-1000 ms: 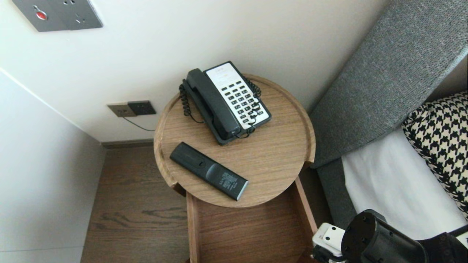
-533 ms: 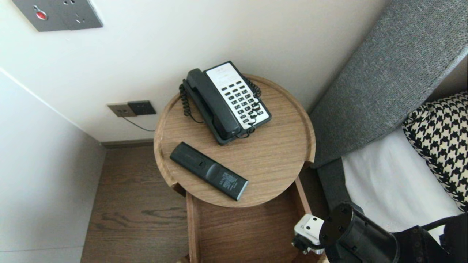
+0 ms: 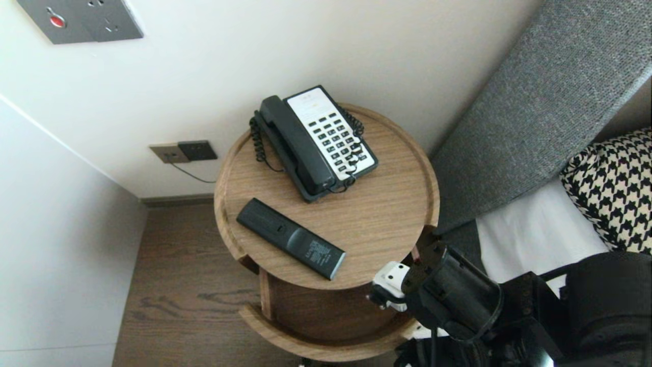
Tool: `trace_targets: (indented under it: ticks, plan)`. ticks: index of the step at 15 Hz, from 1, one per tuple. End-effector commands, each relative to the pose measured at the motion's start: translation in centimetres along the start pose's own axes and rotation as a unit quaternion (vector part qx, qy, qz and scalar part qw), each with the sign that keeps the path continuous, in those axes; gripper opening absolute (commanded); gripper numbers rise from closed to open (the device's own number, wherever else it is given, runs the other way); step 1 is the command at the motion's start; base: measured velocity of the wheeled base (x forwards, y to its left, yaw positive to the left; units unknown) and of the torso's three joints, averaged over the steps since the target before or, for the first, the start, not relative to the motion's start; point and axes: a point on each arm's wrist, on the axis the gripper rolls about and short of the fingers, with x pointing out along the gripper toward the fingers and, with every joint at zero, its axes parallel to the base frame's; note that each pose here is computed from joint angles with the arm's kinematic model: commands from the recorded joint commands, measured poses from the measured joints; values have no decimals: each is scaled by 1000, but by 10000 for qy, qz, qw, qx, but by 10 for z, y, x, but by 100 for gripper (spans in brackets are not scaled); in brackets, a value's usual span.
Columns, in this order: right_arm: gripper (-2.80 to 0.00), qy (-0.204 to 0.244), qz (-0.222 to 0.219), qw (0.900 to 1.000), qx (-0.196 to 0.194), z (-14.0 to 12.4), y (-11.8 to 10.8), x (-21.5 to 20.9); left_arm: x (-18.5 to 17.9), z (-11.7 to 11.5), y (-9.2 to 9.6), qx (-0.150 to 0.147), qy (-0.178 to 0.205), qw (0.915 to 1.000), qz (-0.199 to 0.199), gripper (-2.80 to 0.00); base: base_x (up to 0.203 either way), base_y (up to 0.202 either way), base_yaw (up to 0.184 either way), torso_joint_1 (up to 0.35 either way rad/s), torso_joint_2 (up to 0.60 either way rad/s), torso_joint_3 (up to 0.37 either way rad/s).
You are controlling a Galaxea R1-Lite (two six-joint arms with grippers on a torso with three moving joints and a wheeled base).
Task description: Close the nightstand drawer
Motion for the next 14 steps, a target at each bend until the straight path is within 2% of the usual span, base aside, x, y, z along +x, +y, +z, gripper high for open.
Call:
trace_targets:
  ticks: [1,10,14]
  plan:
    - [-280,78,-38,10000,-44,11,2,14,0,0,0,0,-9,10000,4,-280,0,0,0,0,0,0]
    - [-280,-279,-205,9994,-18,46,-4,20,0,0,0,0,-9,10000,4,-280,0,0,0,0,0,0]
    - [-280,-299,-255,9992,-28,50,-5,18,0,0,0,0,-9,10000,4,-280,0,0,0,0,0,0]
